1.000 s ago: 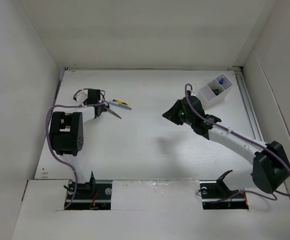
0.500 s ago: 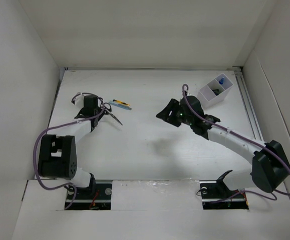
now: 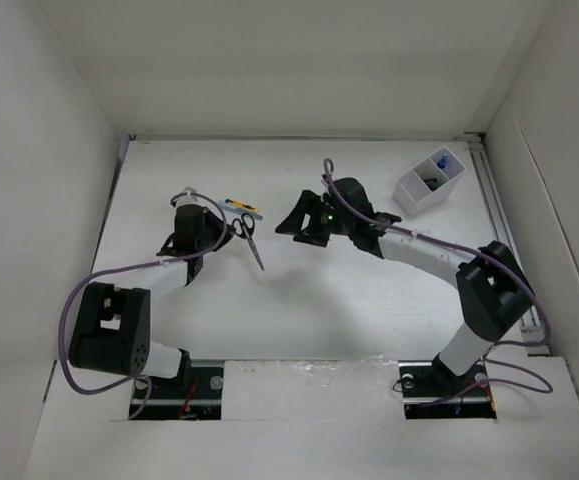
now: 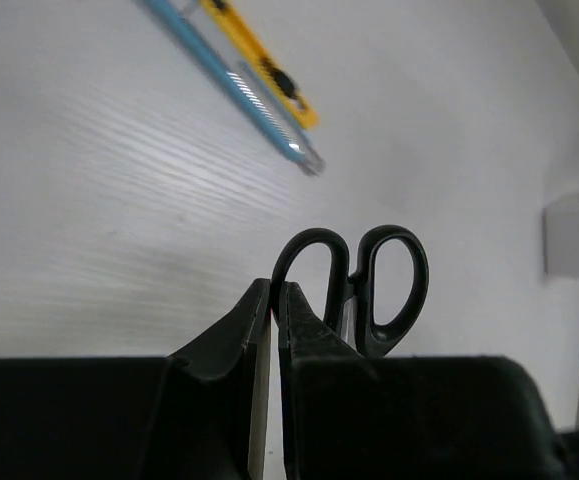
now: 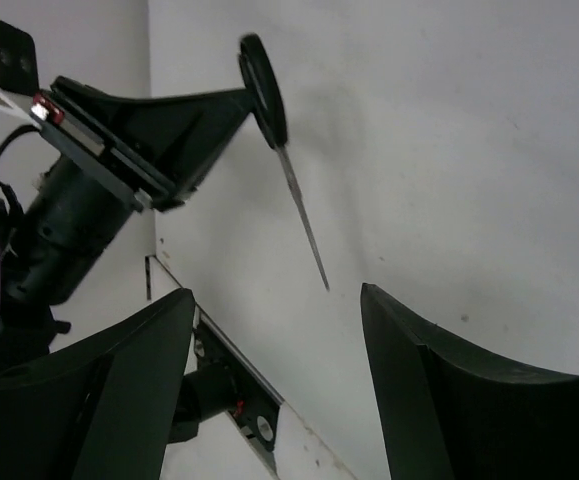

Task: Sort the stationery into containers
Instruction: Pick up the scissors from the center of the board, then place the scissors in the storage box.

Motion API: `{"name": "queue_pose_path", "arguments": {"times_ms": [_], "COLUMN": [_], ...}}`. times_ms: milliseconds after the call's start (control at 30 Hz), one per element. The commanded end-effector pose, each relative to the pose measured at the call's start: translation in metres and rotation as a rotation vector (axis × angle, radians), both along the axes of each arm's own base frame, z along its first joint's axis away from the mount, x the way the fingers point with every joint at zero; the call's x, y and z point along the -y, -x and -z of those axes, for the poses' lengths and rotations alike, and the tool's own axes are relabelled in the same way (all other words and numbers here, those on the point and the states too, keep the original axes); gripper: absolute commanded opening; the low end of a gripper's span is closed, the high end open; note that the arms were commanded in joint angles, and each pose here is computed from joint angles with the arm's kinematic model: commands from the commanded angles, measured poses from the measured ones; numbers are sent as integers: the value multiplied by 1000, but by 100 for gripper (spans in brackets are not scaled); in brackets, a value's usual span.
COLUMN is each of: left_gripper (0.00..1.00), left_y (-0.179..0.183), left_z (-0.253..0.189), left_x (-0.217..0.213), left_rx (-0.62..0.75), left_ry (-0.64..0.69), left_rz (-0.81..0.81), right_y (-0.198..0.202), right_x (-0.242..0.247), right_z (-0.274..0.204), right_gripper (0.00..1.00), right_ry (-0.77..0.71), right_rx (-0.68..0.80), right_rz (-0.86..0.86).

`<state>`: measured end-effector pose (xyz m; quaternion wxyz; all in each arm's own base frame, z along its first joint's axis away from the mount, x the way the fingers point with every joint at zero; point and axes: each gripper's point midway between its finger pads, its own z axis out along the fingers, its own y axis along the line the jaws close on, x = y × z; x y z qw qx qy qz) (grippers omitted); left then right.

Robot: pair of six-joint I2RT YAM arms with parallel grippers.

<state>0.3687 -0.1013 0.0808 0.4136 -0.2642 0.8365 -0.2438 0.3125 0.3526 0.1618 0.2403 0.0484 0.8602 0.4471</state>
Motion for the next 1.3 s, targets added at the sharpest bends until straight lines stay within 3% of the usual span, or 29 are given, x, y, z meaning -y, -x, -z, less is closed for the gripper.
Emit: {"name": "queue_pose_path", "arguments": {"times_ms": [0,233,433,567,667,700,800,933,1000,1067,1133,1167,1267], "left_gripper": [0,0,0,0,0,0,0,0,0,1,16,32,51], "left_y": [-7,4,14,18,20,20,20,25,26,26,26,28,34], "left_z": [-56,-91,-92,-92,-95,-95,-98,-98,-101,-101,-101,-101,-111], "left_x": [33,58,75,80,83,83,83,87,89,89,89,90,94], "left_rx": [224,342,347,346,355,355,365,365,377,377,377,376,421], "left_ry": [38,71,110,117,126,126,126,131,136,136,136,142,155], "left_rz": [159,339,418,441,461,461,462,479,491,491,491,505,542], "right_y": [-18,-44,-44,-43,-47,-46,-45,-46,-45,-47,-55,-61,-82], "right_x": [-33,-42,-51,-59,-62,-63,-66,-66,-65,-60,-53,-45,-7], "right_z": [-37,-25,-28,-28,-27,-27,-23,-23,-21,-25,-29,-41,-55], "right_gripper": [74,77,79,74,63,53,43,20,0,0,0,0,0], "right_ry": [-87,-33,-42,-49,-49,-52,-52,-53,-40,-30,-11,-17,16], "right_rx": [112,155,153,154,154,151,135,130,135,149,175,199,231], "right_rz": [-65,-42,-95,-112,-112,-120,-138,-126,-109,-78,-20,11,146]}}
